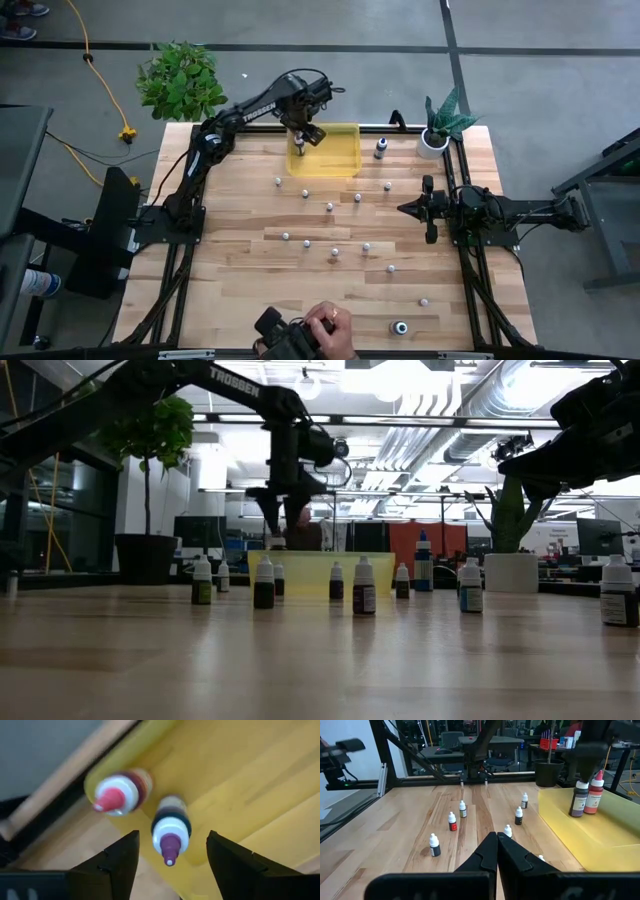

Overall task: Pick & Place food coloring
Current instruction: Put the right small black food coloring bottle into the yellow container

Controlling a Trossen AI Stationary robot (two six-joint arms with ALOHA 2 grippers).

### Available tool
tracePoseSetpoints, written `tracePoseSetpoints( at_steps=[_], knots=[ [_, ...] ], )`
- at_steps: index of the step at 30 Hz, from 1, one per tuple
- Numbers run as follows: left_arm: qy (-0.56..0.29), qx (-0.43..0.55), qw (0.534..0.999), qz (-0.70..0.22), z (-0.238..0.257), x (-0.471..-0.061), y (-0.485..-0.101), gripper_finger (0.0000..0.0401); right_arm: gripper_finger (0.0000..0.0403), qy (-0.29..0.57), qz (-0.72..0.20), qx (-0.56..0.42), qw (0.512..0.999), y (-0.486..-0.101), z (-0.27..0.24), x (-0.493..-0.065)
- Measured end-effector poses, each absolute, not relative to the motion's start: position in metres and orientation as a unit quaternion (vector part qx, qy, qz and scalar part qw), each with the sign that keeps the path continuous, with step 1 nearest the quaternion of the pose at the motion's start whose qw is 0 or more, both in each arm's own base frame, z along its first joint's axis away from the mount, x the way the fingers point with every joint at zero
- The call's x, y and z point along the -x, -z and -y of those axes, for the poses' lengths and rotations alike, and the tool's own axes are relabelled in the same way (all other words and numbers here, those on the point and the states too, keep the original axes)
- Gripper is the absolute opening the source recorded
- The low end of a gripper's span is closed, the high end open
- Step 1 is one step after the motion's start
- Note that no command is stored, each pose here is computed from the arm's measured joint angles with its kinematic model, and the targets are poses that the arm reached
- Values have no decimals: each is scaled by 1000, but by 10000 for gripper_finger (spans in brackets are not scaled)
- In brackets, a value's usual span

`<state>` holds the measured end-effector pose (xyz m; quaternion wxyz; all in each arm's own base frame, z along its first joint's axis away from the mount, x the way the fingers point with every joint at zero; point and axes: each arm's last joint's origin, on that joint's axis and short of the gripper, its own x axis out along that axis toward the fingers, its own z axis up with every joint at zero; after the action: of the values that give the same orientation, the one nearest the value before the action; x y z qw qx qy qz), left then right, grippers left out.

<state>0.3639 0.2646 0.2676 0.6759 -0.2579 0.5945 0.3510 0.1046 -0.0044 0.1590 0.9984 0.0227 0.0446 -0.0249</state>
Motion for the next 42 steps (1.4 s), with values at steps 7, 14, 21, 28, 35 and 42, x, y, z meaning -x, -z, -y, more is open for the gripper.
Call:
tracePoseSetpoints(
  at_steps=[7,14,21,28,35,42],
  knots=[
    [-332,227,713,-575,-257,-364,-298,229,0,25,-44,-23,998,-159,4,-105],
    [-276,166,752,-576,-223,-363,-332,230,0,25,-45,-23,998,-159,4,-105],
    [-308,220,732,-566,-185,-357,-354,230,0,25,-45,-23,998,-159,4,-105],
    [-295,294,721,-554,-156,-367,-354,230,0,25,-45,-23,998,-159,4,-105],
    [-297,320,681,-587,-138,-375,-329,230,0,25,-44,-23,998,-159,4,-105],
    [-337,324,635,-615,-119,-357,-312,230,0,25,-45,-23,998,-159,4,-105]
  ],
)
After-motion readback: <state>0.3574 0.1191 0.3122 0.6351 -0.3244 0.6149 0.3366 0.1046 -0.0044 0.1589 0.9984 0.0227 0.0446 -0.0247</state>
